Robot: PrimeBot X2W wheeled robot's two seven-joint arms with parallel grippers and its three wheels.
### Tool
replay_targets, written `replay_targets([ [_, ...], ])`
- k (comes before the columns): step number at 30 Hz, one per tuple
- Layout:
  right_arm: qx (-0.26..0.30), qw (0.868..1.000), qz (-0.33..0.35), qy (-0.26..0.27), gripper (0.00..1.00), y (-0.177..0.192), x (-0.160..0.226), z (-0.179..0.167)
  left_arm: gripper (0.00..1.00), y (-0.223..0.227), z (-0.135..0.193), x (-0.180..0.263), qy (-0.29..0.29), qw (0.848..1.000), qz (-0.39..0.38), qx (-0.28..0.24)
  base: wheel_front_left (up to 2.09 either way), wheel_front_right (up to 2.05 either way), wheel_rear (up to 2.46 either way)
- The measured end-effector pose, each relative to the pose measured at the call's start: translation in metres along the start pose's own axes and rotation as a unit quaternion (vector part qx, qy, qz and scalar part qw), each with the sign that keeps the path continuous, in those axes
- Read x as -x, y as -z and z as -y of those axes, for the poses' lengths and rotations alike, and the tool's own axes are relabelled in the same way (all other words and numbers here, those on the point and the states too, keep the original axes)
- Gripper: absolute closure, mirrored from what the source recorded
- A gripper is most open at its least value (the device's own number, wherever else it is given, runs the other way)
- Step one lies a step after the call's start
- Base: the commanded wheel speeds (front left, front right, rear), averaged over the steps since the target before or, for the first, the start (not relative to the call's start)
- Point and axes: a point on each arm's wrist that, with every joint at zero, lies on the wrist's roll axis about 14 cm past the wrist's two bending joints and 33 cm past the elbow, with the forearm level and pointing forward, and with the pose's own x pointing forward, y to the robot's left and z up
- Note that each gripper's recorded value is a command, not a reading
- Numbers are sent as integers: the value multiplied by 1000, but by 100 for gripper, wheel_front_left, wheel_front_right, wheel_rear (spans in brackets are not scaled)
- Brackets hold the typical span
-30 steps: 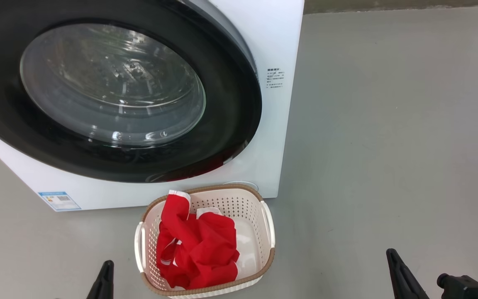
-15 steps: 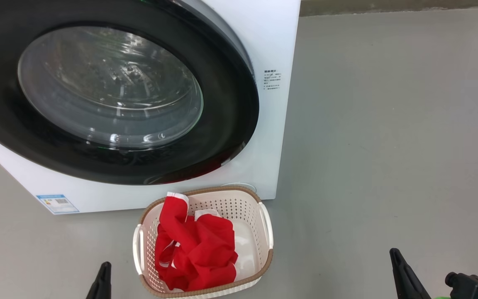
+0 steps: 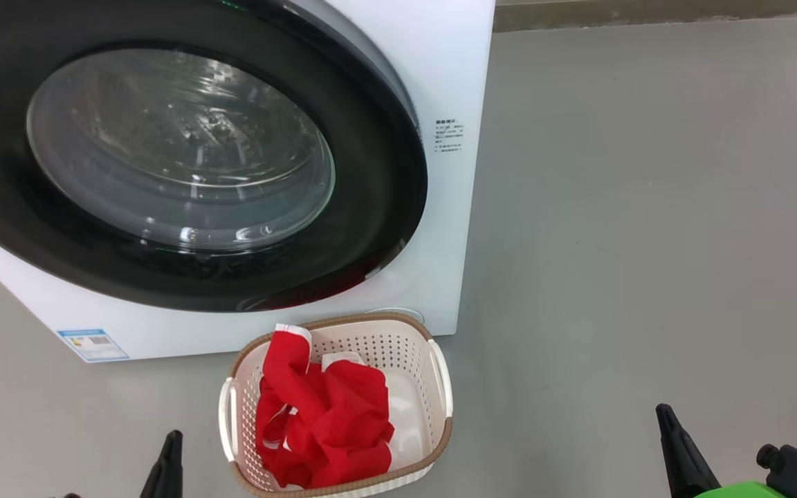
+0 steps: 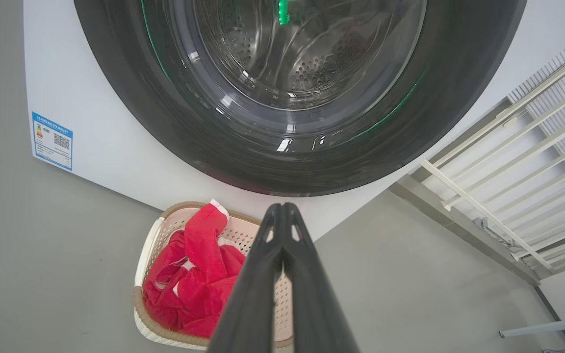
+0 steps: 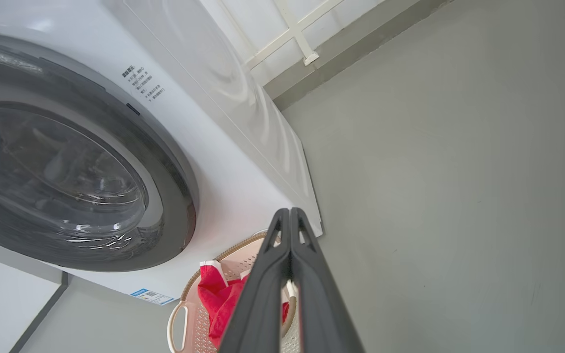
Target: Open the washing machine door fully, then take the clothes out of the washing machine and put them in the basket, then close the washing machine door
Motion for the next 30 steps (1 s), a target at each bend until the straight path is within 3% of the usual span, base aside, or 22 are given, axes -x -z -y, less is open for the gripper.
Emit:
replay_targets([
  [30, -149, 989, 16, 4, 100, -21, -8, -1, 100, -2, 11, -11, 2, 989, -10, 149, 0, 0, 0],
])
